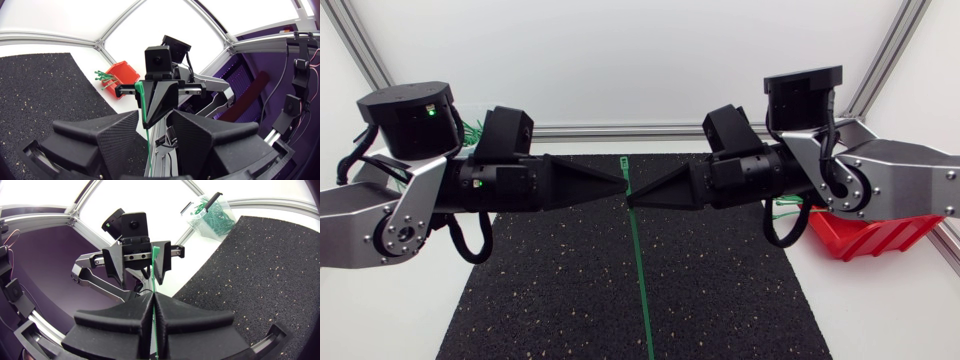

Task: Take a green cable tie from the red box, thread the tail through the head to close it, then place it in the transparent bin on the left.

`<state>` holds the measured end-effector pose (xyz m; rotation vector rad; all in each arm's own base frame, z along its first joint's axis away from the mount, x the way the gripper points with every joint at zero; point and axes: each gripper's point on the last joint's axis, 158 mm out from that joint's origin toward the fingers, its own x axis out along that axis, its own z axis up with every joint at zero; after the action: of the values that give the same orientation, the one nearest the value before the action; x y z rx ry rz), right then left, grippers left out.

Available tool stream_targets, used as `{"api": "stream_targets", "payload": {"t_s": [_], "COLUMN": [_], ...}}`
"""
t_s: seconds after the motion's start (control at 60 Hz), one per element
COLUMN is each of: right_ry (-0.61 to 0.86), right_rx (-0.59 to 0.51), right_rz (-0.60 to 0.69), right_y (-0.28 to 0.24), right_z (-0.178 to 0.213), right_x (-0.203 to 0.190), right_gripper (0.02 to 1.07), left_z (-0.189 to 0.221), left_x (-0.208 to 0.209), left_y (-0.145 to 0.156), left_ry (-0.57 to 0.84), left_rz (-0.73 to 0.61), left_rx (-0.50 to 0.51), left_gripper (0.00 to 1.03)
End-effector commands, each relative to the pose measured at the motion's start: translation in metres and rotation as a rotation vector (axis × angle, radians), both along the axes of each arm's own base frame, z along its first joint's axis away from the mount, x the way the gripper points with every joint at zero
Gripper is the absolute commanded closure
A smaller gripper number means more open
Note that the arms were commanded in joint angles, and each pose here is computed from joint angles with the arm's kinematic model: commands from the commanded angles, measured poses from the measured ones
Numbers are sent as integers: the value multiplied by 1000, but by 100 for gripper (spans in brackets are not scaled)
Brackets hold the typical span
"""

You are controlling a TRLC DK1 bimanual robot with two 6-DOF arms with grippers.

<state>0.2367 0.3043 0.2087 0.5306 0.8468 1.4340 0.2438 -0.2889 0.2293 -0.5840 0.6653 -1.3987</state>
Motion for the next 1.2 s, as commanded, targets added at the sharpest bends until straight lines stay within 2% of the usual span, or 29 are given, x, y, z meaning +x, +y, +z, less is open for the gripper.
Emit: {"api": "stream_targets", "payload": {"t_s": [0.0,0.05,0.167,0.417,0.483,0.65,0.75,1.183], "right_ry": [34,31,26,17,16,12,9,5], "right_rx": [-2,-1,1,2,2,0,0,0], "right_rz": [6,7,7,16,18,18,17,12], "right_y": [-1,-1,-2,0,1,1,1,0], "right_z": [-5,-4,-2,-1,-1,-1,-1,-3], "right_x": [-8,-10,-13,-17,-18,-19,-20,-20], "right_gripper": [101,101,101,101,101,101,101,101], "left_z": [13,13,14,12,12,12,12,20], "left_x": [4,4,4,2,1,0,1,-2], "left_y": [-5,-5,-4,-4,-5,-6,-6,-3], "left_ry": [-9,-7,-7,0,0,-2,-1,-5], "left_rz": [-6,-4,-2,0,0,-4,4,17], "left_rx": [-20,-20,-22,-20,-20,-20,-19,-31], "left_gripper": [66,67,79,80,88,89,98,99]}}
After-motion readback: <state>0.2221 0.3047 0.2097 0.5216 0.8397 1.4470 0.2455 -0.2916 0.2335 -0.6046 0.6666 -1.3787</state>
